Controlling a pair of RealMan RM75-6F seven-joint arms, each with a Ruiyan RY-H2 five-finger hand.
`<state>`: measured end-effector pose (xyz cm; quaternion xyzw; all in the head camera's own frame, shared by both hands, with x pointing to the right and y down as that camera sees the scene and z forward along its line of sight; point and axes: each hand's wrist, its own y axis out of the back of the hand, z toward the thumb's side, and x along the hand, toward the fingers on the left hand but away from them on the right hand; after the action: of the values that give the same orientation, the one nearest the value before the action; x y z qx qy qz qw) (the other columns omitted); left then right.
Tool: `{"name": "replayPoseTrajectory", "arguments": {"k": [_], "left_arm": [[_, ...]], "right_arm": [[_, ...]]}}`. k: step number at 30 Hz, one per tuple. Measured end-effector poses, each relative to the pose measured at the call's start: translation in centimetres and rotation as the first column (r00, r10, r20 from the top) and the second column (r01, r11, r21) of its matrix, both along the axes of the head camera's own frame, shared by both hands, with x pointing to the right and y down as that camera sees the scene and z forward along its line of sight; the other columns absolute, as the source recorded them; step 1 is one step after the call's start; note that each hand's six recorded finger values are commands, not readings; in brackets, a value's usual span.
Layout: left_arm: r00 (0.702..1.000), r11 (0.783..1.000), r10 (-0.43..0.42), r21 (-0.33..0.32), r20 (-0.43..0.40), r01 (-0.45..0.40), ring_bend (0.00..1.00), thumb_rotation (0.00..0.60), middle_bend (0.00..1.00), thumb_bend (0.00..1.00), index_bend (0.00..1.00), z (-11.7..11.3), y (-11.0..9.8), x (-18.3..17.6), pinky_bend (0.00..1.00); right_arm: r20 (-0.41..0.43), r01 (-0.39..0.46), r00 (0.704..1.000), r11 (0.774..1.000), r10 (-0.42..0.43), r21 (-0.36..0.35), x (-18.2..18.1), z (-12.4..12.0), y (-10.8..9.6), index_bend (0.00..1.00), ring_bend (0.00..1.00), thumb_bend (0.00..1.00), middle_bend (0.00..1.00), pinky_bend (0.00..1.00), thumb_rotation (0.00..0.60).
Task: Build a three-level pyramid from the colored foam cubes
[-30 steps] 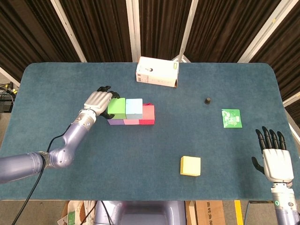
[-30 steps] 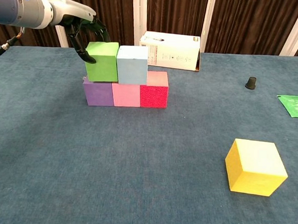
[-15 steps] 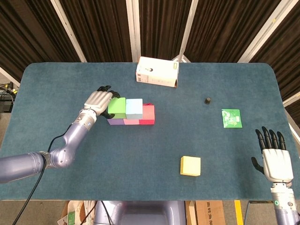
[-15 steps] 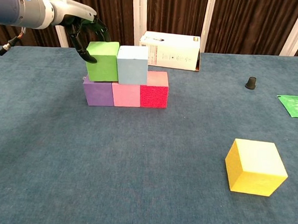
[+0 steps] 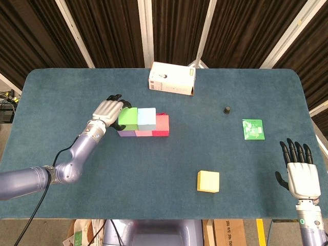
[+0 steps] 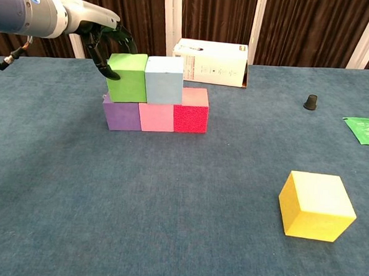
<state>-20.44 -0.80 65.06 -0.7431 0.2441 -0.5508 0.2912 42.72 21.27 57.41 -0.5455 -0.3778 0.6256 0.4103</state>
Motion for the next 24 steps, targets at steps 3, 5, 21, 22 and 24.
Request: {"name": "replayPoseTrajectory", "arguments": {"k": [3, 5, 21, 22, 24], "left_arm": [[1.000, 1.000, -0.002, -0.001, -0.001, 0.002, 0.00, 0.600, 0.18, 0.36, 0.28, -0.01, 0.03, 0.05, 0.00], [1.000, 1.000, -0.002, -0.002, 0.000, 0.002, 0.00, 0.600, 0.18, 0.35, 0.27, 0.02, 0.05, 0.02, 0.00], [1.000, 1.000, 0.011, -0.007, 0.014, -0.011, 0.00, 0.600, 0.14, 0.32, 0.24, -0.01, 0.10, -0.15, 0.00], [1.000, 1.000, 0.011, -0.006, 0.013, -0.010, 0.00, 0.600, 0.14, 0.32, 0.23, -0.04, 0.09, -0.14, 0.00], [1.000, 1.000, 0.010, -0.006, 0.011, -0.010, 0.00, 0.600, 0.14, 0.32, 0.23, -0.07, 0.07, -0.14, 0.00]], "right_arm": [[-0.001, -0.003, 1.000, 1.000, 0.003, 0.000, 0.05, 0.01, 0.00, 0.05, 0.00, 0.32, 0.01, 0.00, 0.600], [-0.001, -0.003, 1.000, 1.000, 0.003, 0.000, 0.04, 0.01, 0.00, 0.05, 0.00, 0.32, 0.01, 0.00, 0.600], [-0.006, -0.010, 1.000, 1.000, 0.010, -0.005, 0.11, 0.12, -0.01, 0.05, 0.00, 0.32, 0.01, 0.00, 0.600], [-0.006, -0.010, 1.000, 1.000, 0.010, -0.005, 0.11, 0.13, 0.00, 0.05, 0.00, 0.32, 0.01, 0.00, 0.600], [-0.007, -0.012, 1.000, 1.000, 0.012, -0.007, 0.12, 0.16, 0.01, 0.05, 0.00, 0.32, 0.01, 0.00, 0.600]]}}
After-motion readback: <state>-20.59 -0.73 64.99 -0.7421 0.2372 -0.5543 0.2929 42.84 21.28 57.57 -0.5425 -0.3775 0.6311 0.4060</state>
